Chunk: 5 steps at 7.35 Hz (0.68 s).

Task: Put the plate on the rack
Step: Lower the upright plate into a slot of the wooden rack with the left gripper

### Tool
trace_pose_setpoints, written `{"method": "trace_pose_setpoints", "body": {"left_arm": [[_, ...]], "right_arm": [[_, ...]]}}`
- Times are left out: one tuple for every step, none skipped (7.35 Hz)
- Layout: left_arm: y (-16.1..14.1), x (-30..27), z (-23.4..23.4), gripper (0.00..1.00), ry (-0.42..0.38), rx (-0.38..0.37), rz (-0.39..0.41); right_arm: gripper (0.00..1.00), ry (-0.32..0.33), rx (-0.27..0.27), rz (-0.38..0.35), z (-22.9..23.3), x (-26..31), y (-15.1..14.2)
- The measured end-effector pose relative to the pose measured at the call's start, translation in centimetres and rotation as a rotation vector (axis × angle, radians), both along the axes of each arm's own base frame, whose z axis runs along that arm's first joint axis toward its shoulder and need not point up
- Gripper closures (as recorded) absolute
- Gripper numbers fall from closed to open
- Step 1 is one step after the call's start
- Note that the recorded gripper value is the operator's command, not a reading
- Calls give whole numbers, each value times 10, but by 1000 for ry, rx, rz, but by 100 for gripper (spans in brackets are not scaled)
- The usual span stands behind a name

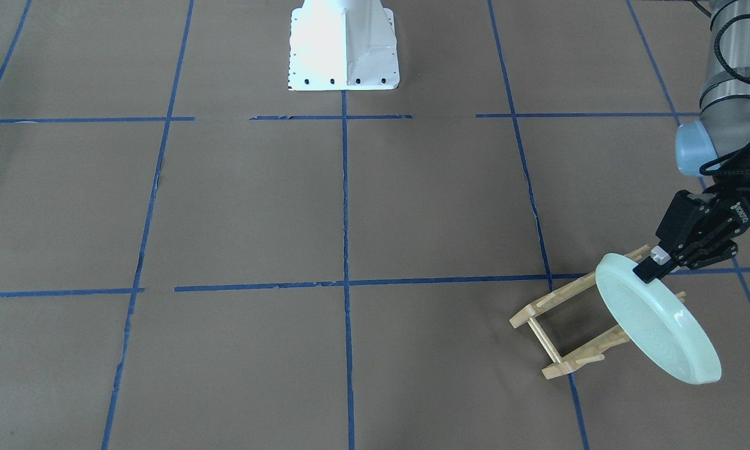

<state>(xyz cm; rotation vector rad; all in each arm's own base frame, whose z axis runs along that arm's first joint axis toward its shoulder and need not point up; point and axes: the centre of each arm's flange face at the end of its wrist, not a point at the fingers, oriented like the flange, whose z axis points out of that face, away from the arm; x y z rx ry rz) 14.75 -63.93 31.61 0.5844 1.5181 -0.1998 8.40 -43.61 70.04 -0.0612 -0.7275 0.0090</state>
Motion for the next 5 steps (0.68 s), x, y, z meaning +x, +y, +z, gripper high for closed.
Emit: {"method": "trace_pose_setpoints", "body": {"left_arm": [[1, 4, 5, 100, 3, 4, 7], [2, 10, 8, 100, 5, 8, 16], [4, 18, 9, 100, 8, 12, 29], [6, 27, 9, 100, 9, 12, 42], [7, 32, 11, 100, 11, 13, 49]], "right_arm": [[0, 0, 0, 0, 0, 0, 0], [0, 0, 0, 0, 0, 0, 0], [0, 0, -1, 0, 0, 0, 0], [0, 0, -1, 0, 0, 0, 0], [0, 0, 0, 0, 0, 0, 0]]}}
